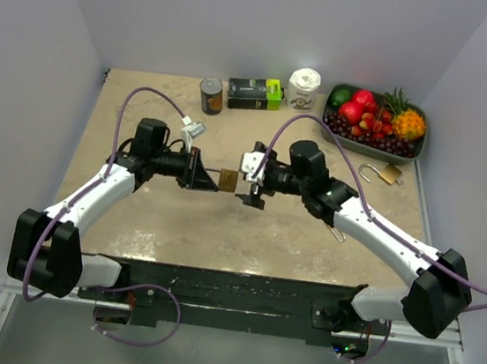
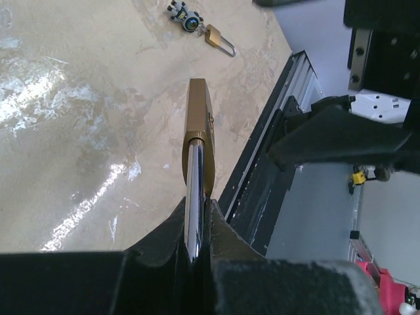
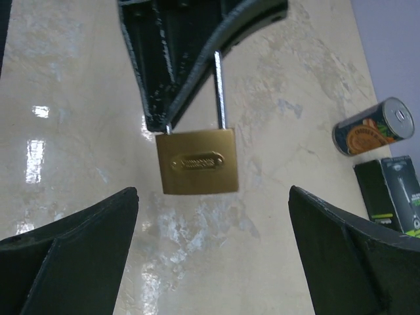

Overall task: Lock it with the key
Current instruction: Place the lock at the center of the board.

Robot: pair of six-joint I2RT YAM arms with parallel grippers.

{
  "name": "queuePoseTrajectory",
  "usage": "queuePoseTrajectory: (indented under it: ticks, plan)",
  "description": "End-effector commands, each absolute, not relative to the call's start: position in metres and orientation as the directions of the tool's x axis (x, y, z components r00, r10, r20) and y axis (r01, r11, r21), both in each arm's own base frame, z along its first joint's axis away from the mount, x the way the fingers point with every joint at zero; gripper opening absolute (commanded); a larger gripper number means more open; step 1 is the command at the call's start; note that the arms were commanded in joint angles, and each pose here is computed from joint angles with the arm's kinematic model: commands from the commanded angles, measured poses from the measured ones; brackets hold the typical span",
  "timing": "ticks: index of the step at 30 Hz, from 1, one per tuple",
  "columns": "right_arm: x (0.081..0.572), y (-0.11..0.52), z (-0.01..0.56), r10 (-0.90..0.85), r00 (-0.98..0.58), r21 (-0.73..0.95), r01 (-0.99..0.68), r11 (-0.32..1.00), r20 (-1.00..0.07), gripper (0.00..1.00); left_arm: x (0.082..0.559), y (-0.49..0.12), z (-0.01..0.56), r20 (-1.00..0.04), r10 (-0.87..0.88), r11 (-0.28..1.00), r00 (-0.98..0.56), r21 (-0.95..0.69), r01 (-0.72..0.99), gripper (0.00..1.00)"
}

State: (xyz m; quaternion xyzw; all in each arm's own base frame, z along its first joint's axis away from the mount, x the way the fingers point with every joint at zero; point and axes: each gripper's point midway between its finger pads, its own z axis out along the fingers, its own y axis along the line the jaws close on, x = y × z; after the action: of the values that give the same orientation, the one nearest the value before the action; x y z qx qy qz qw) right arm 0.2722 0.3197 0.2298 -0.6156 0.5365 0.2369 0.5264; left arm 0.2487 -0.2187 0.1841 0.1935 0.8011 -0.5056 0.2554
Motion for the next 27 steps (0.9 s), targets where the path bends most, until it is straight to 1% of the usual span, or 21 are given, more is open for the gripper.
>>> queuePoseTrajectory:
  ticks: [1, 7, 13, 16, 20, 21, 23, 25, 26, 27]
  plan:
    - [0.271, 0.340, 0.245, -0.393, 0.460, -0.536, -0.837, 0.105, -0.796, 0.99, 0.252, -0.232, 0.228, -0.683, 0.036, 0.316, -0.730, -0.685, 0.657, 0.00]
    - [0.268, 0.354, 0.235, -0.402, 0.479, -0.550, -0.832, 0.077, -0.781, 0.98, 0.247, -0.233, 0.228, -0.680, 0.041, 0.308, -0.732, -0.688, 0.657, 0.00]
    - [0.272, 0.357, 0.215, -0.441, 0.485, -0.561, -0.826, 0.053, -0.755, 0.91, 0.246, -0.234, 0.229, -0.680, 0.043, 0.298, -0.732, -0.691, 0.659, 0.00]
    - [0.276, 0.359, 0.210, -0.455, 0.480, -0.565, -0.823, 0.065, -0.751, 0.88, 0.245, -0.235, 0.230, -0.678, 0.044, 0.293, -0.733, -0.693, 0.659, 0.00]
    - [0.282, 0.361, 0.215, -0.450, 0.473, -0.568, -0.817, 0.097, -0.757, 0.81, 0.244, -0.234, 0.229, -0.673, 0.043, 0.296, -0.738, -0.697, 0.653, 0.00]
    - [0.282, 0.362, 0.214, -0.449, 0.474, -0.569, -0.816, 0.099, -0.758, 0.76, 0.244, -0.234, 0.229, -0.672, 0.043, 0.297, -0.739, -0.698, 0.652, 0.00]
    - [0.282, 0.363, 0.216, -0.445, 0.475, -0.569, -0.816, 0.099, -0.759, 0.71, 0.244, -0.234, 0.228, -0.671, 0.042, 0.298, -0.740, -0.699, 0.651, 0.00]
    - [0.281, 0.365, 0.212, -0.450, 0.467, -0.558, -0.825, 0.088, -0.761, 0.59, 0.244, -0.235, 0.227, -0.670, 0.043, 0.298, -0.741, -0.699, 0.650, 0.00]
    - [0.281, 0.365, 0.212, -0.451, 0.467, -0.557, -0.827, 0.083, -0.761, 0.54, 0.245, -0.235, 0.227, -0.671, 0.042, 0.300, -0.740, -0.698, 0.650, 0.00]
    - [0.281, 0.365, 0.209, -0.456, 0.460, -0.552, -0.830, 0.084, -0.762, 0.46, 0.245, -0.235, 0.227, -0.669, 0.042, 0.300, -0.742, -0.700, 0.648, 0.00]
